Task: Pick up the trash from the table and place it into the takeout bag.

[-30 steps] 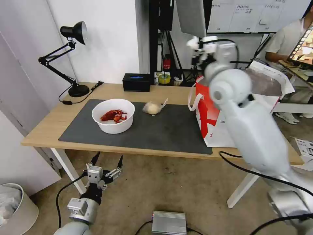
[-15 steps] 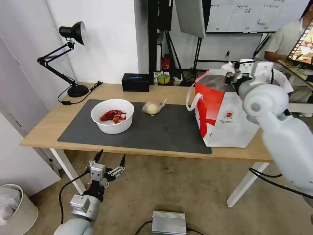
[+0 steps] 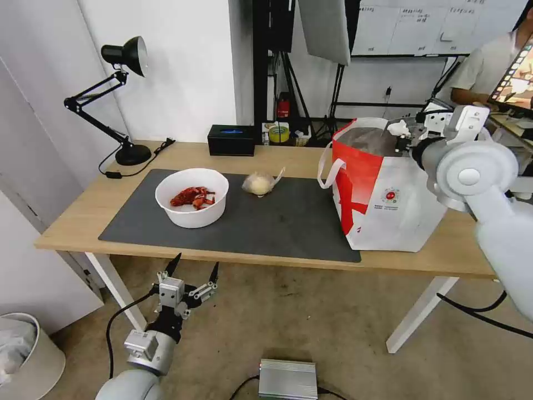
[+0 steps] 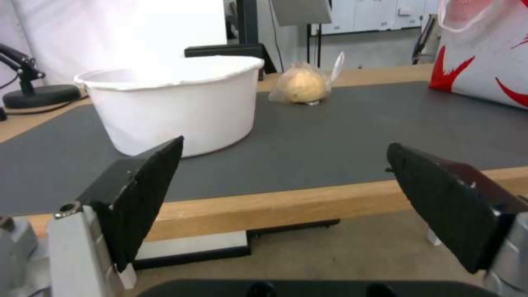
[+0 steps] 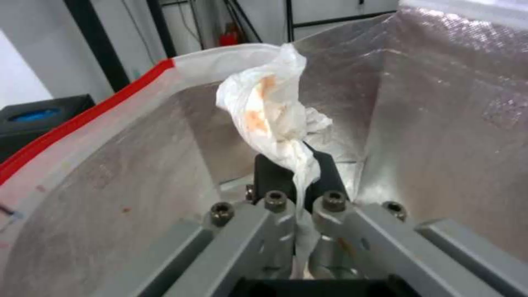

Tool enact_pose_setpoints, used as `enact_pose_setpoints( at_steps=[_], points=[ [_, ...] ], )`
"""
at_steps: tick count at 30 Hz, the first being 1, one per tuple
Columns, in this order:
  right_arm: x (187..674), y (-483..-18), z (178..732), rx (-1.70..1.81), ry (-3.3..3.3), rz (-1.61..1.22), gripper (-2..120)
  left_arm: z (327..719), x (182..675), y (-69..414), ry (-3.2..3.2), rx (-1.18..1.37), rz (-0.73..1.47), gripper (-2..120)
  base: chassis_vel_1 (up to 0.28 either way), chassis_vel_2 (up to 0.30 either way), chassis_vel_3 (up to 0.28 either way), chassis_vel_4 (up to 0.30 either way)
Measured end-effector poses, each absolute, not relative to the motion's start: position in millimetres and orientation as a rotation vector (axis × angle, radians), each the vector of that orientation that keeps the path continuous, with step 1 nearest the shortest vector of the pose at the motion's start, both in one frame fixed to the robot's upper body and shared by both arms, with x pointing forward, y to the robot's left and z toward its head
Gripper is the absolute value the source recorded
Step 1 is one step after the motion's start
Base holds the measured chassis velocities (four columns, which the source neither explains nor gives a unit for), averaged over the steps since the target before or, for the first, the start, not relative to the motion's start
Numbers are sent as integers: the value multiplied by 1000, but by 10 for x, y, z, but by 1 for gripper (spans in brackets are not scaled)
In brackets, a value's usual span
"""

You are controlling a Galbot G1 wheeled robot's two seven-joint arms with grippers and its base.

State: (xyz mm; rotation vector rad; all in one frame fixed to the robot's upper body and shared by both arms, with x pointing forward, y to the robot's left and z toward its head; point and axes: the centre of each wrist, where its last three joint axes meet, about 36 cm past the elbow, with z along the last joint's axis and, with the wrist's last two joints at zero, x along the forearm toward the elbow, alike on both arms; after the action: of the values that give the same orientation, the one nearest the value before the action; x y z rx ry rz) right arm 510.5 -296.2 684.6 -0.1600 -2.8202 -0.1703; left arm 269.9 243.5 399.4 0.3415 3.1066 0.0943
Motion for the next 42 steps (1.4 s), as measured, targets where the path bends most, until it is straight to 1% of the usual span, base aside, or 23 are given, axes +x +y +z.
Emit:
enact_pose_setpoints(
  at_steps=[1,4,5,8,9,11,12,13,15,16,17,20,21,24,25,27,28,34,35,37,39,40,42],
  points=[
    [5105,-2962,6846,-160,-2820,-170,4,3994,2699,2435,3107,341,94,100,0,0,0,0],
    [5069,-2960,6861,-148,-2823,-169,15,4005,2682,2429,3106,342,93,100,0,0,0,0],
    [5069,-2960,6861,-148,-2823,-169,15,4005,2682,2429,3106,342,93,100,0,0,0,0],
    [5036,-2969,6893,-140,-2831,-167,32,4019,2671,2421,3104,341,92,100,0,0,0,0],
    [5036,-2969,6893,-140,-2831,-167,32,4019,2671,2421,3104,341,92,100,0,0,0,0],
    [5026,-2975,6905,-139,-2834,-164,40,4030,2662,2413,3103,340,90,100,0,0,0,0],
    [5022,-2978,6910,-139,-2836,-163,46,4036,2655,2408,3102,340,88,100,0,0,0,0],
    [5022,-2978,6910,-139,-2836,-163,46,4036,2655,2408,3102,340,88,100,0,0,0,0],
    [5017,-2981,6912,-135,-2837,-163,55,4037,2647,2407,3103,340,88,100,0,0,0,0],
    [5015,-2982,6906,-133,-2836,-163,61,4038,2647,2408,3104,340,89,100,0,0,0,0],
    [5015,-2982,6906,-133,-2836,-163,61,4038,2647,2408,3104,340,89,100,0,0,0,0],
    [5012,-2987,6886,-129,-2833,-164,75,4039,2649,2410,3103,338,90,100,0,0,0,0],
    [5012,-2987,6886,-129,-2833,-164,75,4039,2649,2410,3103,338,90,100,0,0,0,0],
    [5009,-3000,6886,-121,-2835,-163,90,4043,2656,2409,3101,337,89,100,0,0,0,0],
    [5009,-3000,6886,-121,-2835,-163,90,4043,2656,2409,3101,337,89,100,0,0,0,0],
    [5005,-3009,6893,-107,-2842,-159,97,4045,2661,2407,3099,336,88,100,0,0,0,0],
    [4998,-3012,6902,-77,-2851,-160,99,4047,2665,2406,3098,335,87,100,0,0,0,0],
    [4948,-2985,6938,89,-2940,-227,100,4061,2676,2400,3092,332,84,100,0,0,0,0],
    [4918,-2964,6929,202,-2995,-255,100,4065,2676,2399,3091,330,82,100,0,0,0,0],
    [4896,-2951,6915,280,-3032,-264,100,4067,2677,2400,3091,329,82,100,0,0,0,0],
    [4820,-2914,6851,507,-3094,-266,100,4071,2677,2400,3090,326,81,100,0,0,0,0],
    [4820,-2914,6851,507,-3094,-266,100,4071,2677,2400,3090,326,81,100,0,0,0,0],
    [4719,-2875,6764,718,-3101,-232,100,4074,2677,2398,3089,325,80,100,0,0,0,0]
  ],
)
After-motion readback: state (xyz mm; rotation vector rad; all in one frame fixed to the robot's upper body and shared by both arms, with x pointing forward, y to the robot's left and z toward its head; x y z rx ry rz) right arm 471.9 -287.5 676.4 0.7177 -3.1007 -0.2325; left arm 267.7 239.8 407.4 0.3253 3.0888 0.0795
